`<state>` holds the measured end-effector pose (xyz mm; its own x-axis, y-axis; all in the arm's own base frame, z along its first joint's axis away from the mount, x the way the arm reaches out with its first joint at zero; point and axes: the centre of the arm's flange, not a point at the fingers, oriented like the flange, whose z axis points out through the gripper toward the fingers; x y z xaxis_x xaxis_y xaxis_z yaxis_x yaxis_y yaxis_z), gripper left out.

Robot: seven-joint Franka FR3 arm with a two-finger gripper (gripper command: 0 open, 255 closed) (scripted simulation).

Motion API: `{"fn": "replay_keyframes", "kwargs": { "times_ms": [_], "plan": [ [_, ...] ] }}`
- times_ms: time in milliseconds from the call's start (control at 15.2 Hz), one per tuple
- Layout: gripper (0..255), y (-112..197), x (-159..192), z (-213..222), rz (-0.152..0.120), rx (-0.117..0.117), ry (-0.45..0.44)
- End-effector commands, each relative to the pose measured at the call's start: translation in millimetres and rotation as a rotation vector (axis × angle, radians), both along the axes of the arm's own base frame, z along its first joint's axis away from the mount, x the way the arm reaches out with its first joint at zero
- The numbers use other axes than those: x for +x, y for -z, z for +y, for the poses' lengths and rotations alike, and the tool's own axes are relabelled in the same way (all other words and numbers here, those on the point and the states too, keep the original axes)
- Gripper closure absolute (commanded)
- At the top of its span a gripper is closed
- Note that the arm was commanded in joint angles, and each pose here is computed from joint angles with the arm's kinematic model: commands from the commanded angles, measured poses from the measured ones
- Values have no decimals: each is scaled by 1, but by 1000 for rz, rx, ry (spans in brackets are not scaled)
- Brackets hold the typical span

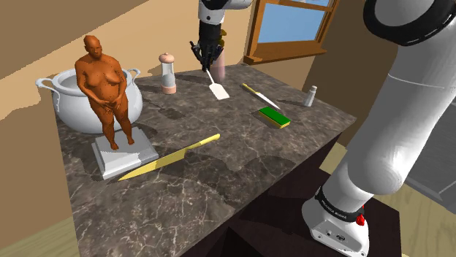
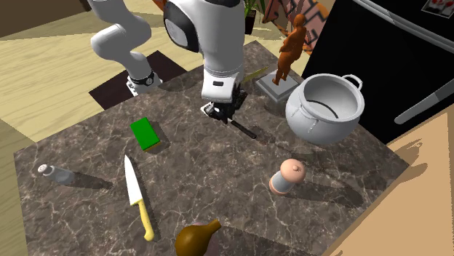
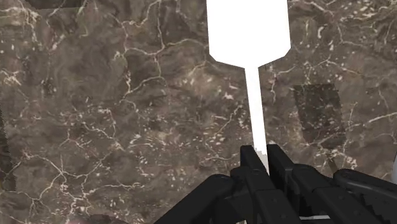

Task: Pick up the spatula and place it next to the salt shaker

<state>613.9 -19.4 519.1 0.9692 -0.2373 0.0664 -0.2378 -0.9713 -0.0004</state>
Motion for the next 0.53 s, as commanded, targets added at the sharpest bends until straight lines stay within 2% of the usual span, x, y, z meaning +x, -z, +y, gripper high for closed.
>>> {"fn": "replay_keyframes", "kwargs": {
  "times_ms": [0, 462],
  "plan": [
    [255, 1, -24, -13, 0, 0, 0],
    [255, 0, -99, -67, 0, 0, 0]
  ]
}}
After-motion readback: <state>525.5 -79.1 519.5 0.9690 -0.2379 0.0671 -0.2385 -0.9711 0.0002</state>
